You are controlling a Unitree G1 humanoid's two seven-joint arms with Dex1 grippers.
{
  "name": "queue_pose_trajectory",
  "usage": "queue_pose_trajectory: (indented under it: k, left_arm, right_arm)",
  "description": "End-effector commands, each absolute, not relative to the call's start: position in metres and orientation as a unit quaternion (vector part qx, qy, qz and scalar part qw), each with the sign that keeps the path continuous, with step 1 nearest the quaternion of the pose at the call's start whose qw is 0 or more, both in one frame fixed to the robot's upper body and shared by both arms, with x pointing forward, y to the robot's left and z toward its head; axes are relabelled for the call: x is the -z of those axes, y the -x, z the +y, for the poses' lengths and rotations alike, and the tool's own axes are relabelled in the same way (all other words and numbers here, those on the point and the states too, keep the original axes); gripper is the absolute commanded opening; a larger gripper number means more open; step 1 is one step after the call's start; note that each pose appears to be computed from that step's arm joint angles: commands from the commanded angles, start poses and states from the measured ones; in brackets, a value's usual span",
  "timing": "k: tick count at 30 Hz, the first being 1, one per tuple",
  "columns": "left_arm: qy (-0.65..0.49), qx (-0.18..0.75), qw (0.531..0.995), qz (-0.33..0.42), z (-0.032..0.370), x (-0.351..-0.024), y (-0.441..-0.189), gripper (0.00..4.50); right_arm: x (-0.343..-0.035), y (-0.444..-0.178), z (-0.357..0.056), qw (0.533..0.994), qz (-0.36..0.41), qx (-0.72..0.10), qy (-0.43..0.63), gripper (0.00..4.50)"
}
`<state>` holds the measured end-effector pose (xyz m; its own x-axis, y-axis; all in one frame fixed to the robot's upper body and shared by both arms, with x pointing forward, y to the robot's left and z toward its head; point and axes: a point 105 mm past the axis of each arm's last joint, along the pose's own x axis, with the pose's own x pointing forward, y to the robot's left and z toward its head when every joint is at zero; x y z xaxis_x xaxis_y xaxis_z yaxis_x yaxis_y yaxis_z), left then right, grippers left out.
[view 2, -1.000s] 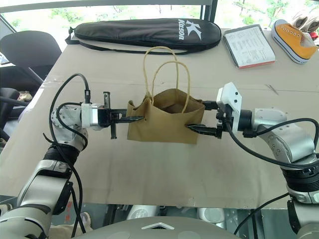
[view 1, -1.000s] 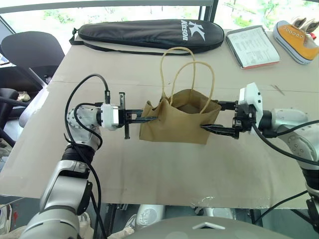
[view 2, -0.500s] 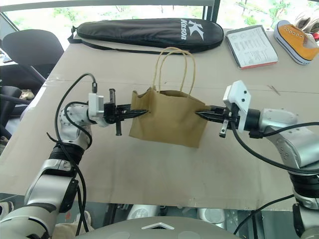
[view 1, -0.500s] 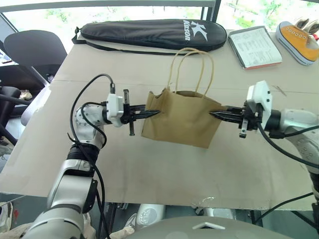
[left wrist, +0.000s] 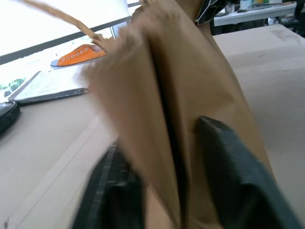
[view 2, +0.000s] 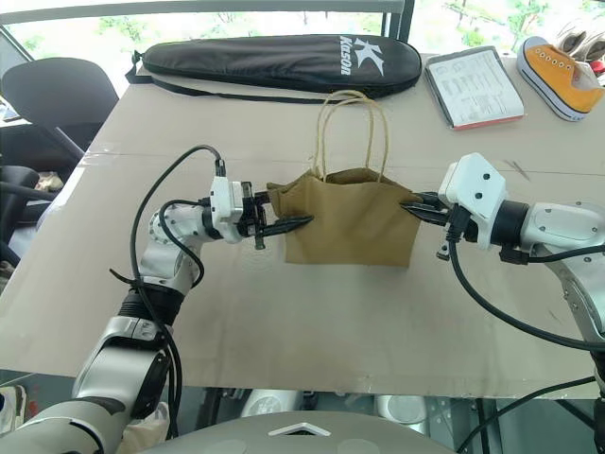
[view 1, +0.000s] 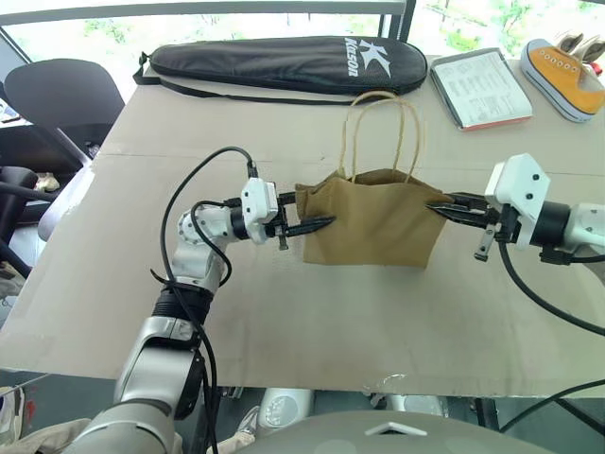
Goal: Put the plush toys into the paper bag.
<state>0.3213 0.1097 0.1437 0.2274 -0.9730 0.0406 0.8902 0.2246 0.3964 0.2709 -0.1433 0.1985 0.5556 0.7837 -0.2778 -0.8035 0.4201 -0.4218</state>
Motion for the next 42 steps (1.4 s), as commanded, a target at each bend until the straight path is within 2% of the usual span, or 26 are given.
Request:
queue_pose_trajectory:
  k: [1,9,13,14,15,18,19,20,21,27,33,37,42]
  left_arm:
    - [-0.132,0.599,0.776,-0.146,0.121,-0.168,-0.325,3.27]
    - [-0.124,0.599,0.789,-0.055,0.147,-0.179,-0.327,3.27]
    - [-0.109,0.600,0.792,-0.021,0.149,-0.180,-0.322,3.27]
    - [-0.105,0.600,0.793,-0.016,0.149,-0.180,-0.321,3.34]
    - [-0.105,0.604,0.790,-0.010,0.149,-0.178,-0.319,3.34]
    - [-0.085,0.620,0.780,0.010,0.149,-0.176,-0.309,3.34]
    - [-0.079,0.617,0.782,0.017,0.151,-0.176,-0.309,3.84]
    - [-0.073,0.614,0.785,0.027,0.153,-0.174,-0.310,4.10]
    - [-0.070,0.615,0.785,0.034,0.154,-0.173,-0.309,4.46]
    - [-0.072,0.619,0.780,0.061,0.155,-0.160,-0.302,4.46]
    - [-0.094,0.590,0.796,0.092,0.186,-0.149,-0.295,4.46]
    - [-0.100,0.552,0.818,0.128,0.224,-0.148,-0.286,4.46]
    - [-0.085,0.560,0.814,0.129,0.220,-0.144,-0.285,4.46]
  right_arm:
    - [-0.213,-0.271,-0.142,0.839,-0.015,-0.467,0.278,0.00]
    - [-0.219,-0.268,-0.150,0.846,-0.031,-0.445,0.294,0.00]
    - [-0.209,-0.259,-0.160,0.852,-0.001,-0.448,0.272,0.00]
    - [-0.207,-0.254,-0.162,0.848,0.004,-0.455,0.271,0.53]
    - [-0.206,-0.253,-0.164,0.849,0.006,-0.451,0.274,0.65]
    - [-0.210,-0.250,-0.176,0.861,0.005,-0.430,0.270,2.06]
    - [-0.212,-0.246,-0.181,0.866,0.011,-0.423,0.267,2.50]
    - [-0.212,-0.242,-0.188,0.872,0.022,-0.415,0.259,2.89]
    - [-0.210,-0.238,-0.194,0.875,0.034,-0.410,0.256,2.89]
    - [-0.213,-0.226,-0.211,0.892,0.041,-0.385,0.233,2.89]
    - [-0.202,-0.180,-0.232,0.908,0.099,-0.343,0.219,2.89]
    - [-0.194,-0.140,-0.248,0.929,0.118,-0.288,0.198,2.89]
    - [-0.187,-0.134,-0.249,0.934,0.121,-0.277,0.190,2.89]
